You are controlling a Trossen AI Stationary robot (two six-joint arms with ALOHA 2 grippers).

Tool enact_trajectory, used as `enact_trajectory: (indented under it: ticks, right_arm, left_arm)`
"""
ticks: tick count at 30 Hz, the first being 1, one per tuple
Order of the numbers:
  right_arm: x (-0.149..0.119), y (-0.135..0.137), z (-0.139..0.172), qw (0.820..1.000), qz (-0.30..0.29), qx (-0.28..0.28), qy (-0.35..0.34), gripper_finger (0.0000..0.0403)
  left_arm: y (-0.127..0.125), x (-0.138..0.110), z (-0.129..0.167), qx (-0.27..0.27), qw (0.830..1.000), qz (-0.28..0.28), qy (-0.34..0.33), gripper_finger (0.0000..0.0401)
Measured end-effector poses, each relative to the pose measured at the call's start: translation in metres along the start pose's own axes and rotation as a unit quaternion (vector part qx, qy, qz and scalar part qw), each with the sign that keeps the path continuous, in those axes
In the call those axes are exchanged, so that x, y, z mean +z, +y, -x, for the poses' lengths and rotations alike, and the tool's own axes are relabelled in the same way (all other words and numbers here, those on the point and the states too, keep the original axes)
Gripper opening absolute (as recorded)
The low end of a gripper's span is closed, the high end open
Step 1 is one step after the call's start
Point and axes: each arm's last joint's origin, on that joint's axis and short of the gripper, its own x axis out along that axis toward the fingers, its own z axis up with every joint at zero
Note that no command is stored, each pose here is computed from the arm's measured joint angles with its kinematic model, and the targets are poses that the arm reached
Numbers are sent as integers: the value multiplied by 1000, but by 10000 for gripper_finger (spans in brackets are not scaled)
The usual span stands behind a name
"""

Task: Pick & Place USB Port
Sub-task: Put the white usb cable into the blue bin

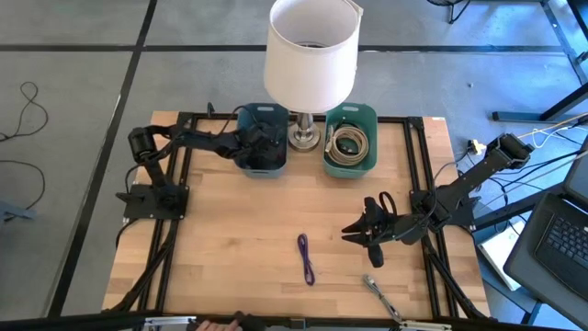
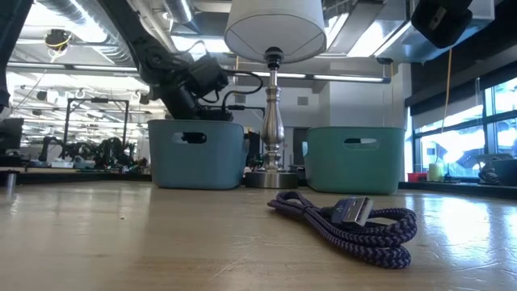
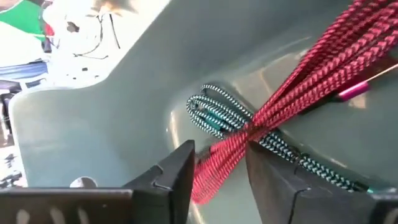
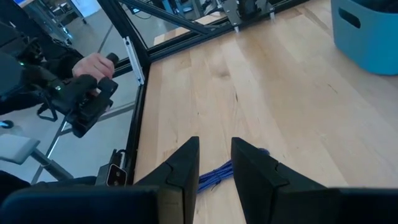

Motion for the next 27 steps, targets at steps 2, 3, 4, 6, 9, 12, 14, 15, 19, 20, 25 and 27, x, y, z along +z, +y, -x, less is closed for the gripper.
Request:
enact_trajectory:
  ticks: [2,3,4,6,9,12,14,15,19,20,25,27]
  right_arm:
    - [0,0,0,1000,0,0,1,95]
    - [0,0,0,1000,0,0,1,95]
    - [0,0,0,1000,-1,3,2,95]
    - [0,0,0,1000,-1,6,5,95]
    - [0,0,0,1000,-1,6,6,95]
    - [-1,0,0,1000,0,5,8,95]
    - [-1,0,0,1000,0,6,8,95]
    - [-1,0,0,1000,0,6,8,95]
    - [-2,-1,0,1000,4,3,12,95]
    - [-2,-1,0,1000,5,1,13,95]
    - [-3,-1,0,1000,7,-1,17,95]
    - [-3,-1,0,1000,-3,8,27,95]
  left_arm:
    - [0,1,1,7,1000,-2,12,143]
    - [-1,0,1,11,1000,-4,21,143]
    - [-1,1,2,16,999,-8,32,143]
    - [2,0,5,31,998,-18,50,141]
    - [9,2,16,55,997,-26,54,137]
    - [21,1,33,81,995,-21,50,132]
    - [29,-2,48,98,994,-13,52,129]
    - [33,-3,57,106,993,-9,50,128]
    - [45,-5,100,151,988,-1,37,125]
    - [48,-5,112,165,986,5,30,125]
    - [47,-1,184,189,968,113,-116,125]
    - [40,-1,212,143,950,167,-224,123]
